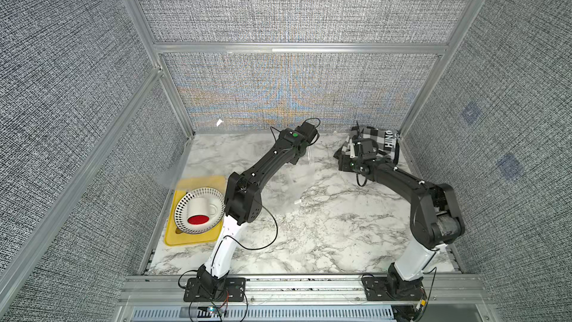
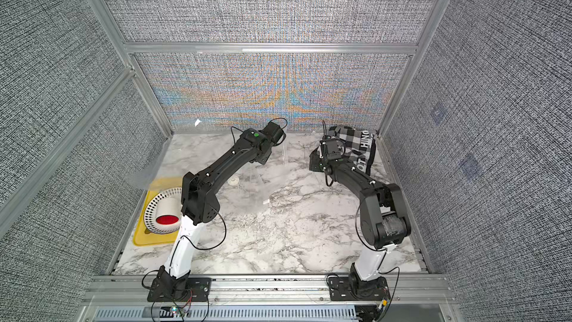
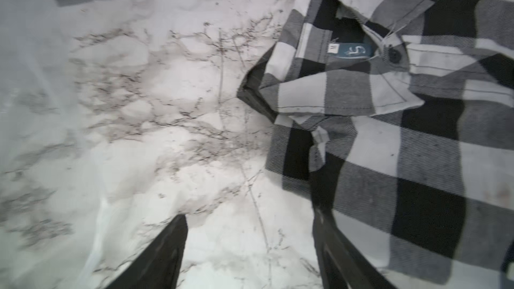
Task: Place the folded shirt into the vacuum bag
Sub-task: Move the shirt at the center of the board.
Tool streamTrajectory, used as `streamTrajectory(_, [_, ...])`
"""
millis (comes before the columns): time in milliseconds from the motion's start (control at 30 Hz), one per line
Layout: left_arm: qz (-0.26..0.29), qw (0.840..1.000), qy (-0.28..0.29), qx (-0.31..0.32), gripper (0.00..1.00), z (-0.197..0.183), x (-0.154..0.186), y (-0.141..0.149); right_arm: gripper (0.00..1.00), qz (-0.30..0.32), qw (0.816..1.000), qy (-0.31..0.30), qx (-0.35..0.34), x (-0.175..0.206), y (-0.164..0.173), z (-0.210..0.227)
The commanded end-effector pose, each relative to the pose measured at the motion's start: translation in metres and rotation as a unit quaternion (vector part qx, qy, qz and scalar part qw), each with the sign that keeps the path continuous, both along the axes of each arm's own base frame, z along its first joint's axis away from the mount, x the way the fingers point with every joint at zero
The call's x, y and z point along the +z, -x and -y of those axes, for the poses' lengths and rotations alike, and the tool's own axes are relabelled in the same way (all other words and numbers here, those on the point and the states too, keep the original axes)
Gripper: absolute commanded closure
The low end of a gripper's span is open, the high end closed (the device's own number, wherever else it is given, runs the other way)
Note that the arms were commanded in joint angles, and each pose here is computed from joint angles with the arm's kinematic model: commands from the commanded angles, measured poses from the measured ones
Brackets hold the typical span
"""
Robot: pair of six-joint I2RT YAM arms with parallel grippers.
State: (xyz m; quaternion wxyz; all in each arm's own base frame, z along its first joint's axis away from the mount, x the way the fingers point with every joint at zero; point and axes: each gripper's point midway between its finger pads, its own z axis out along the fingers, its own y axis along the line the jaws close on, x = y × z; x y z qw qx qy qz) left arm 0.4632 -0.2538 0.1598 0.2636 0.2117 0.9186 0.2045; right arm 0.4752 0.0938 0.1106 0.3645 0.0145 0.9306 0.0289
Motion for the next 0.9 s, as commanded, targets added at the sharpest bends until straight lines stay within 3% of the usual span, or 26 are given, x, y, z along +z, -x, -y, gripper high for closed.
streamTrajectory(0, [0.007,1.000,0.008,-0.003,1.00,0.003,0.004,-0.003,0.26,-0.021,0.994,0.103,-0.027,-0.012,-0.004,0.029])
streamTrajectory(100, [0.006,1.000,0.008,-0.003,1.00,0.003,0.003,-0.003,0.24,-0.032,0.989,0.142,-0.034,-0.019,-0.011,0.039])
streamTrajectory(500, [0.002,1.000,0.006,-0.004,1.00,0.004,0.001,-0.003,0.26,-0.082,0.982,0.172,-0.012,-0.067,-0.026,0.031])
streamTrajectory(600, [0.001,1.000,0.004,-0.004,1.00,0.003,0.000,-0.003,0.36,-0.079,0.982,0.170,-0.019,-0.066,-0.024,0.032])
streamTrajectory(867, [-0.002,1.000,0.004,-0.005,1.00,0.004,-0.003,-0.003,0.81,-0.057,0.983,0.168,-0.041,-0.045,-0.028,0.040])
